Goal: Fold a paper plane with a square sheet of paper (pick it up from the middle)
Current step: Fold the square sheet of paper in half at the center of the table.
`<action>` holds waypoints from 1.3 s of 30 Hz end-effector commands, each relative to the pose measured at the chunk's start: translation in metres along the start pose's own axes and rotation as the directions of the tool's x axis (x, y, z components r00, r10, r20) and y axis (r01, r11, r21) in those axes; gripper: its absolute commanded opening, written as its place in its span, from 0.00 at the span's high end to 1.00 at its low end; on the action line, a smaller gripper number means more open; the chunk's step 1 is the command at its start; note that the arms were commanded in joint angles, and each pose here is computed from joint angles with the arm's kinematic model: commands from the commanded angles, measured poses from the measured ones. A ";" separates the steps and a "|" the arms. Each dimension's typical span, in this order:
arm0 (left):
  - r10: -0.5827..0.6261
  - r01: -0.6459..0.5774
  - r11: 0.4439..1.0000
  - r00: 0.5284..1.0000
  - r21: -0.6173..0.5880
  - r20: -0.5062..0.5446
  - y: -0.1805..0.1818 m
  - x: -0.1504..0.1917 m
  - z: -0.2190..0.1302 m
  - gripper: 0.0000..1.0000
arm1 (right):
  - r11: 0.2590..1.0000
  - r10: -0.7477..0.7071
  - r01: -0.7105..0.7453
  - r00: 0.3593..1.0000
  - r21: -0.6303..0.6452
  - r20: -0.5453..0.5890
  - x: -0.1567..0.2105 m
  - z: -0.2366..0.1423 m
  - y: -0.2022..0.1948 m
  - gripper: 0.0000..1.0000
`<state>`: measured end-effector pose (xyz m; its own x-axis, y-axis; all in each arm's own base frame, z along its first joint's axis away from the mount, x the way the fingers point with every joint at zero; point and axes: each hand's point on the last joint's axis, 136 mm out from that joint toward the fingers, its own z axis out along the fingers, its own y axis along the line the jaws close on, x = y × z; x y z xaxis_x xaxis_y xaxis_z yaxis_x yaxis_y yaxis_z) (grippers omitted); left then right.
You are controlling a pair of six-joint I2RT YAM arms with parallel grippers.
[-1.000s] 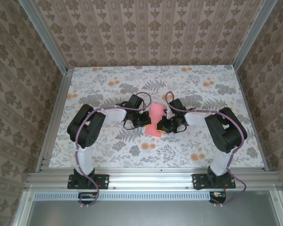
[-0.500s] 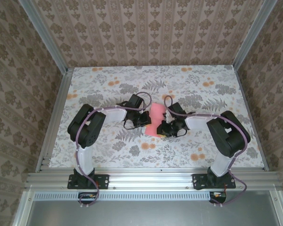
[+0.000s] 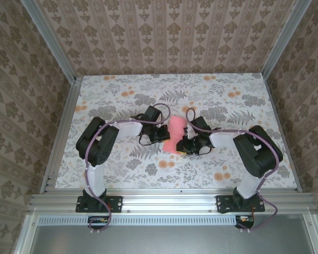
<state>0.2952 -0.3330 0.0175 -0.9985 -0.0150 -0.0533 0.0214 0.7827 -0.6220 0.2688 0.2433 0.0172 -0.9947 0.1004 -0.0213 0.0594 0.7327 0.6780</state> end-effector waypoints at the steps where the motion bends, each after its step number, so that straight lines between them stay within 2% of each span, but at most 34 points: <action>1: -0.095 0.072 0.968 0.992 -0.240 -0.086 0.069 0.035 0.021 0.96 | 0.997 0.035 -0.032 0.998 0.067 -0.045 0.016 0.005 -0.024 0.84; 4: -0.092 0.068 0.968 0.992 -0.242 -0.086 0.070 0.035 0.020 0.96 | 0.996 0.038 -0.034 0.998 0.084 -0.044 0.017 0.000 -0.026 0.84; 6: -0.089 0.065 0.968 0.992 -0.244 -0.087 0.070 0.035 0.020 0.97 | 0.998 0.012 -0.010 1.000 0.063 -0.024 0.010 -0.008 -0.013 0.84; 11: -0.083 0.059 0.968 0.993 -0.243 -0.088 0.070 0.035 0.021 0.96 | 0.999 -0.043 0.042 0.991 0.006 0.125 -0.036 -0.034 0.024 0.83; 13: -0.082 0.059 0.969 0.993 -0.242 -0.087 0.069 0.034 0.020 0.96 | 0.999 -0.033 0.030 0.985 0.017 0.167 -0.056 -0.034 0.023 0.83; 18: -0.080 0.055 0.969 0.993 -0.242 -0.093 0.069 0.035 0.021 0.96 | 1.000 -0.013 0.011 0.984 0.018 0.178 -0.086 -0.017 0.016 0.84; 25: -0.079 0.050 0.966 0.992 -0.254 -0.103 0.072 0.038 0.021 0.96 | 0.998 0.033 -0.042 0.981 0.039 0.189 -0.107 -0.009 -0.012 0.84; 30: -0.086 0.052 0.964 0.989 -0.262 -0.120 0.075 0.042 0.022 0.96 | 0.992 0.097 -0.109 0.977 0.056 0.190 -0.109 -0.003 -0.040 0.84; 36: -0.083 0.046 0.962 0.988 -0.270 -0.128 0.077 0.044 0.022 0.96 | 0.997 0.067 -0.056 0.968 -0.050 0.244 -0.127 -0.027 0.002 0.84; 39: -0.084 0.045 0.961 0.988 -0.273 -0.131 0.078 0.044 0.022 0.97 | 0.998 0.046 -0.036 0.965 -0.043 0.258 -0.138 -0.031 0.009 0.83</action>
<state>0.2949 -0.3356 0.0171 -0.9983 0.0053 -0.0577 0.0398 0.7868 -0.6159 0.3802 0.2135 0.0214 -0.9520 0.2858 -0.1093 0.1354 0.7137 0.6872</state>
